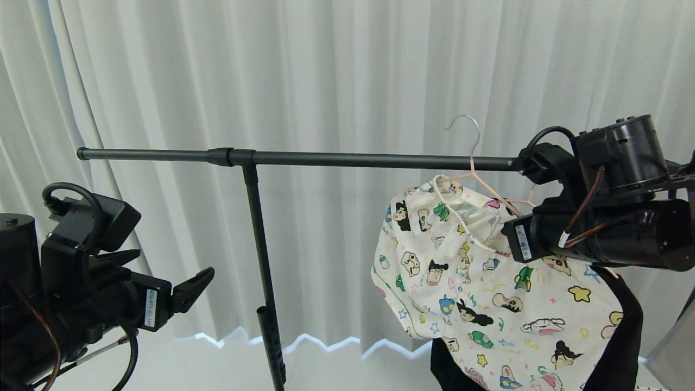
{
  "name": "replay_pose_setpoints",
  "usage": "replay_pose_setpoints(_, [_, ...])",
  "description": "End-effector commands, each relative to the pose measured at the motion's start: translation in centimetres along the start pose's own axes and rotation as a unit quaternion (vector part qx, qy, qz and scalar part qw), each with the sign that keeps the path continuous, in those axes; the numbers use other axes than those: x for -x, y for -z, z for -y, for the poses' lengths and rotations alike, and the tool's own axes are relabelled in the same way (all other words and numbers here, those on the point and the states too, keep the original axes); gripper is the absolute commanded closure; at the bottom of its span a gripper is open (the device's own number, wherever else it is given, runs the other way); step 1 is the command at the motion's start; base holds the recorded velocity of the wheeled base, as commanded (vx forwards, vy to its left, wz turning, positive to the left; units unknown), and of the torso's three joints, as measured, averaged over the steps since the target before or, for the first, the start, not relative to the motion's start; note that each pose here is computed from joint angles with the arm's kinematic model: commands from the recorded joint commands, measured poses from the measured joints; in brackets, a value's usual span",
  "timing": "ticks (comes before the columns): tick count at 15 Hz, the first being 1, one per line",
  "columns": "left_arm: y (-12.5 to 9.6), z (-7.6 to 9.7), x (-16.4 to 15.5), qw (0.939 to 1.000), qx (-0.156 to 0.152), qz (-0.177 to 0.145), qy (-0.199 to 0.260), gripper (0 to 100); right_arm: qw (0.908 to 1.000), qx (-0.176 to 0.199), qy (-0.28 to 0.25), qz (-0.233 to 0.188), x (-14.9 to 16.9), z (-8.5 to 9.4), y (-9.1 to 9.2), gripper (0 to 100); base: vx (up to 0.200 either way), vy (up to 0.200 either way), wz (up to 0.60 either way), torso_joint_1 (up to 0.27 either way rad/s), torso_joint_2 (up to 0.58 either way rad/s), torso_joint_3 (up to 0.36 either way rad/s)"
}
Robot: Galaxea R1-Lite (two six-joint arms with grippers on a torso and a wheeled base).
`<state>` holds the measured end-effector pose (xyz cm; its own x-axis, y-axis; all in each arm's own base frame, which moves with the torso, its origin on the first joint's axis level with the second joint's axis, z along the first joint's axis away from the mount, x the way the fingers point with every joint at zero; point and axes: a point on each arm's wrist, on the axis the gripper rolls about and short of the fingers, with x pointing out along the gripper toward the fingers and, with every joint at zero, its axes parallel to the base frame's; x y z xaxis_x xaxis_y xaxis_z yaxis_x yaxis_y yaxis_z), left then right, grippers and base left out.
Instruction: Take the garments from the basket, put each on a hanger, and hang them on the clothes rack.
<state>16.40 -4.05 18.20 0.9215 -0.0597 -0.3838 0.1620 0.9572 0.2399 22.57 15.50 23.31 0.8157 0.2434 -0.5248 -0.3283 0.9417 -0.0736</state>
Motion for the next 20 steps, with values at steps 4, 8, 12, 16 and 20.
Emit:
replay_pose_setpoints(4, [0.0,0.0,0.0,1.0,0.0,0.001,0.0,0,1.0,0.0,0.005,-0.008,-3.4,-0.7,0.3,100,0.0,0.0,0.0,0.0,0.0,0.0])
replay_pose_setpoints(8, [-0.1,0.2,0.2,1.0,-0.002,0.006,0.007,0,0.999,-0.009,0.011,-0.042,-5.9,-1.1,1.5,100,0.0,0.0,0.0,0.0,0.0,0.0])
replay_pose_setpoints(12, [0.3,0.3,0.3,1.0,-0.003,0.001,0.009,0,0.9987,-0.007,0.012,-0.048,-6.2,-1.2,1.7,100,0.0,0.0,0.0,0.0,0.0,0.0])
replay_pose_setpoints(16, [0.4,0.4,0.5,0.9999,-0.003,0.001,0.01,0,0.9987,-0.007,0.012,-0.048,-6.3,-1.2,1.7,100,0.0,0.0,0.0,0.0,0.0,0.0])
replay_pose_setpoints(20, [0.4,0.3,0.5,1.0,-0.003,0.001,0.009,0,0.9989,-0.03,0.008,-0.035,-5.3,-1.2,1.3,0,0.0,0.0,0.0,0.0,0.0,0.0])
